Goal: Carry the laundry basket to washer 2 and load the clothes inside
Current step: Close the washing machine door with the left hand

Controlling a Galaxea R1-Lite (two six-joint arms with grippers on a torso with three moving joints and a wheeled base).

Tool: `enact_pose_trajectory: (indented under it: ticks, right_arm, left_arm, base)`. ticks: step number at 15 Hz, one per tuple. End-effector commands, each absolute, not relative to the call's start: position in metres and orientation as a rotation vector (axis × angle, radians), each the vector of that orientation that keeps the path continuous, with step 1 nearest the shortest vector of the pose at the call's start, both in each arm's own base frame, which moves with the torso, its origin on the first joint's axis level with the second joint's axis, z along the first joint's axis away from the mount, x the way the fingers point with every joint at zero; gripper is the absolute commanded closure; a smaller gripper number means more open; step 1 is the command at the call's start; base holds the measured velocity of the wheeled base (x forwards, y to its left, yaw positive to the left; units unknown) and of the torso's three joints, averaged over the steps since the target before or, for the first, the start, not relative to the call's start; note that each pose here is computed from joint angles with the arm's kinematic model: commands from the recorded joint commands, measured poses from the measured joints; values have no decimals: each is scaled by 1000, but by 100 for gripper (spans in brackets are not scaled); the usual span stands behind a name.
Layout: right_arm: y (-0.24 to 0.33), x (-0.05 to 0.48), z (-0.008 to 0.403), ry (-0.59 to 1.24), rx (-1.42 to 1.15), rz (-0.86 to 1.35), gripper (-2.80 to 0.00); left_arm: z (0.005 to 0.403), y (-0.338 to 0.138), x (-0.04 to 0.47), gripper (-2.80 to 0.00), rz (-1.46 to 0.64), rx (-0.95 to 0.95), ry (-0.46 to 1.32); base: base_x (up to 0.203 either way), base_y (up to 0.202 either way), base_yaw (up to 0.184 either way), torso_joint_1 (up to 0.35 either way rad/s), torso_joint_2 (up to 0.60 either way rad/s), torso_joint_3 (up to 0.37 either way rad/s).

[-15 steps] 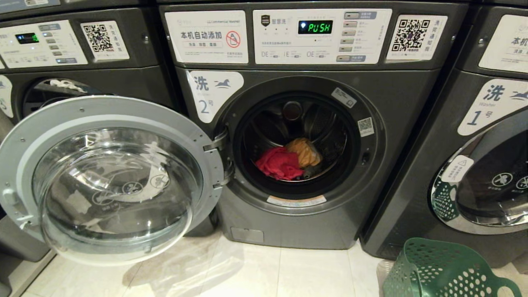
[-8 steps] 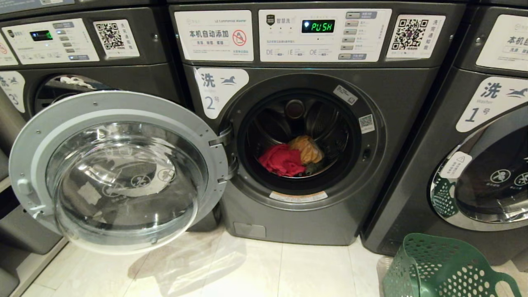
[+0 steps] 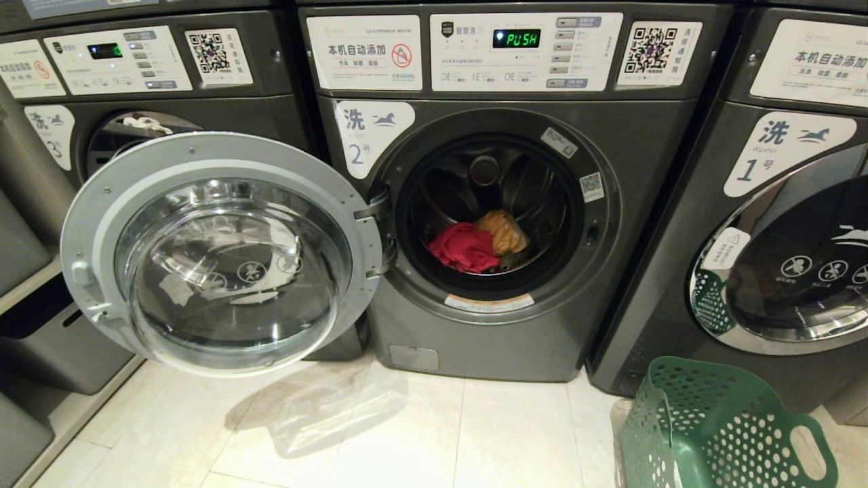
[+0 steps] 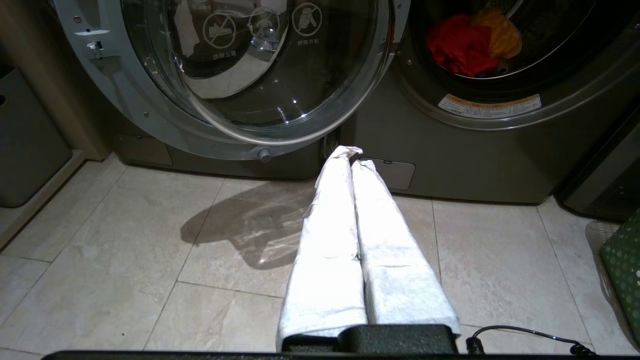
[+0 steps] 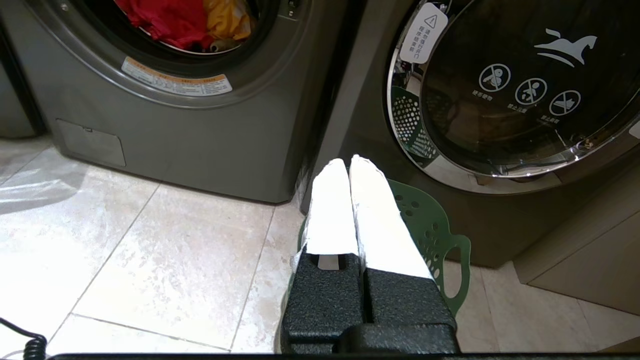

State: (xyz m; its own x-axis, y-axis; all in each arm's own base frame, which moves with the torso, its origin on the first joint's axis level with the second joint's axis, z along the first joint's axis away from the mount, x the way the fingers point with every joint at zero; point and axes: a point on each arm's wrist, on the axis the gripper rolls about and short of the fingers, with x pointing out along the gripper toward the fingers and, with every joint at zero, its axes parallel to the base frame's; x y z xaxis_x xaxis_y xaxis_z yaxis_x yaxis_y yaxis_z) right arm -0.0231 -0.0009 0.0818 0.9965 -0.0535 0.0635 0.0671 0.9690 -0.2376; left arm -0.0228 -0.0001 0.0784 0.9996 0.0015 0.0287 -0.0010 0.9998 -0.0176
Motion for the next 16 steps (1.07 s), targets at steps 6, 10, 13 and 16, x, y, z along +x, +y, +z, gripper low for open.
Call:
enact_pose_trajectory:
  ticks: [6,10,13,16]
  right_arm:
    - [-1,-23,81,-47,-301,-62,0]
    - [-1,-23,81,-47,-298,-60,0]
    - [-1,-23,81,-48,-293,-57,0]
    - [-1,-23,81,-49,-272,-58,0]
  left_arm:
    - [164,0,-47,0,12,52,-251]
    - [288,2,11,0,90,18,-125]
    - [328,9,131,0,166,-89,85]
    - [327,45,243,0,255,-187,184]
  base:
    - [0,0,0,0,0,0]
    - [0,0,0,0,0,0]
    - [0,0,0,0,0,0]
    - [0,0,0,0,0,0]
